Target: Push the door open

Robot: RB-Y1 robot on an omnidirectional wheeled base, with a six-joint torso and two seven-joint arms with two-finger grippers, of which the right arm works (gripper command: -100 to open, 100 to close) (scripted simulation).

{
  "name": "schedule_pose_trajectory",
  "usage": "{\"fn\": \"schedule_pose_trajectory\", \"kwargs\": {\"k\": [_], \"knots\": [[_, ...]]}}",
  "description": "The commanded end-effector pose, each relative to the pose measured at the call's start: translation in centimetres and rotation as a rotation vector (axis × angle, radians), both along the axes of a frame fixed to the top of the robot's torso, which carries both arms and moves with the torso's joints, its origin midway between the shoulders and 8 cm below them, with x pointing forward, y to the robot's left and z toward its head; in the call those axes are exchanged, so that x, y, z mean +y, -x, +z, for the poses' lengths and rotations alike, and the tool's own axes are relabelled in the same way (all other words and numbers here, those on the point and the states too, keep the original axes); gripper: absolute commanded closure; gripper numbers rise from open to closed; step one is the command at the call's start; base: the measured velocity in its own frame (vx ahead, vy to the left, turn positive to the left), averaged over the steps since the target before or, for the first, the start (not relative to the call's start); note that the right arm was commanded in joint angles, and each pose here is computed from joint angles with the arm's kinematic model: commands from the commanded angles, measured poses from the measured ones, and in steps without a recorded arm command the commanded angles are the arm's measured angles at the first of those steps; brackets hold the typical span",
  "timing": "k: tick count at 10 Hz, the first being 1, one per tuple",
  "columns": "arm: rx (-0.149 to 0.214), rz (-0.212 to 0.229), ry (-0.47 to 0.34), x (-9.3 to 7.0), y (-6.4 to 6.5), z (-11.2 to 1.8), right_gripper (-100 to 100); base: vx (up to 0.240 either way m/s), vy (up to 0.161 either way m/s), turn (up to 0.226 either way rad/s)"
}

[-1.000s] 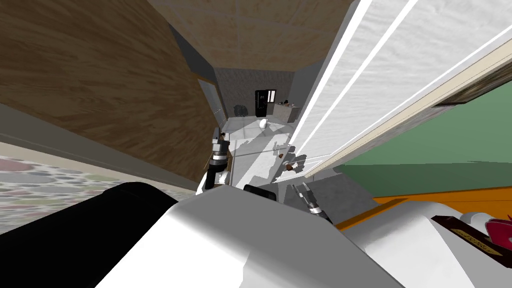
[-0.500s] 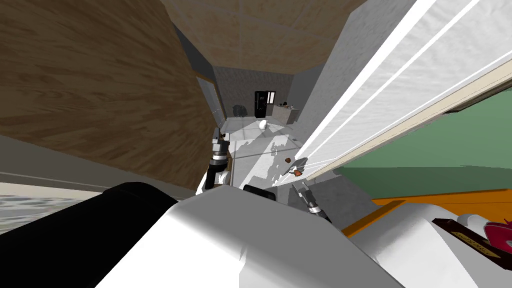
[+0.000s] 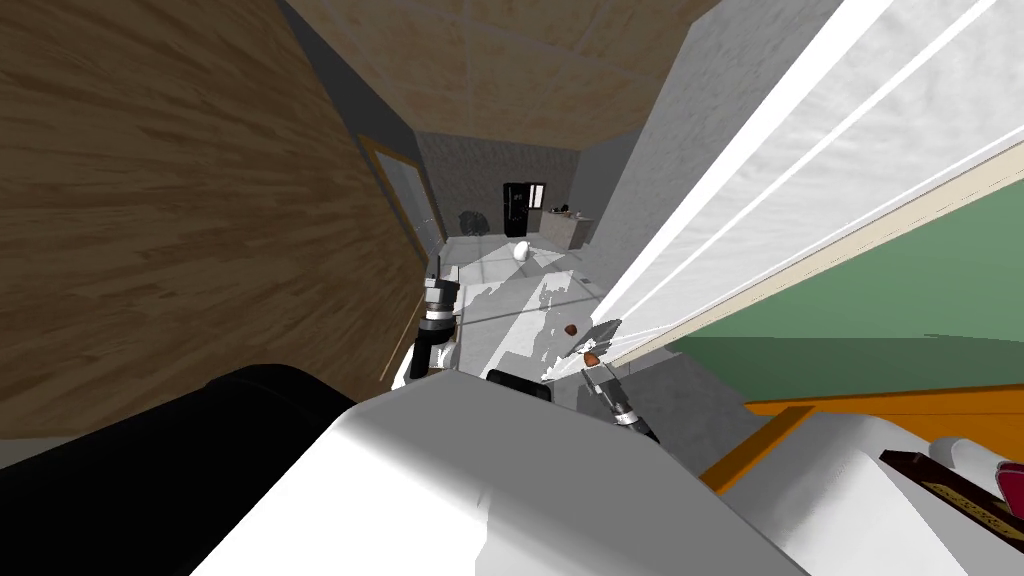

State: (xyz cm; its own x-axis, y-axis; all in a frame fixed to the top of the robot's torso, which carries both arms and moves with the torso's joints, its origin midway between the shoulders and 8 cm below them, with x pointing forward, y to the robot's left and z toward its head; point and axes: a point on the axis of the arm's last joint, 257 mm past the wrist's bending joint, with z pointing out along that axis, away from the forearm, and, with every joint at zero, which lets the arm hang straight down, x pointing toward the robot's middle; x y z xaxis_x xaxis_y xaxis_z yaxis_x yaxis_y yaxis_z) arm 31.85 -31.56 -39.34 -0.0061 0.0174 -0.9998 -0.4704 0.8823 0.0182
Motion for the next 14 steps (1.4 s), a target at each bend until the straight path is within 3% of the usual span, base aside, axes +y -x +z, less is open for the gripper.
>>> {"fn": "schedule_pose_trajectory", "kwargs": {"k": [1, 2, 7, 8, 10, 11, 14], "knots": [[0.0, 0.0, 0.0, 0.0, 0.0, 0.0, -100, 0.101, -0.043, 0.011], [0.0, 0.0, 0.0, 0.0, 0.0, 0.0, 100, -0.016, 0.005, -0.002], [0.0, 0.0, 0.0, 0.0, 0.0, 0.0, 100, -0.02, 0.009, -0.002], [-0.003, -0.015, 0.009, -0.9, 0.5, 0.1, -100, -0.111, -0.036, -0.142], [-0.006, -0.029, 0.017, -1.6, 0.9, 0.2, -100, -0.16, -0.061, -0.116], [-0.005, -0.023, 0.013, -1.2, 0.9, 0.2, -100, -0.069, -0.034, -0.021], [0.012, 0.009, 0.013, 2.1, 3.1, -1.2, -100, 0.106, -0.007, -0.051]]}}
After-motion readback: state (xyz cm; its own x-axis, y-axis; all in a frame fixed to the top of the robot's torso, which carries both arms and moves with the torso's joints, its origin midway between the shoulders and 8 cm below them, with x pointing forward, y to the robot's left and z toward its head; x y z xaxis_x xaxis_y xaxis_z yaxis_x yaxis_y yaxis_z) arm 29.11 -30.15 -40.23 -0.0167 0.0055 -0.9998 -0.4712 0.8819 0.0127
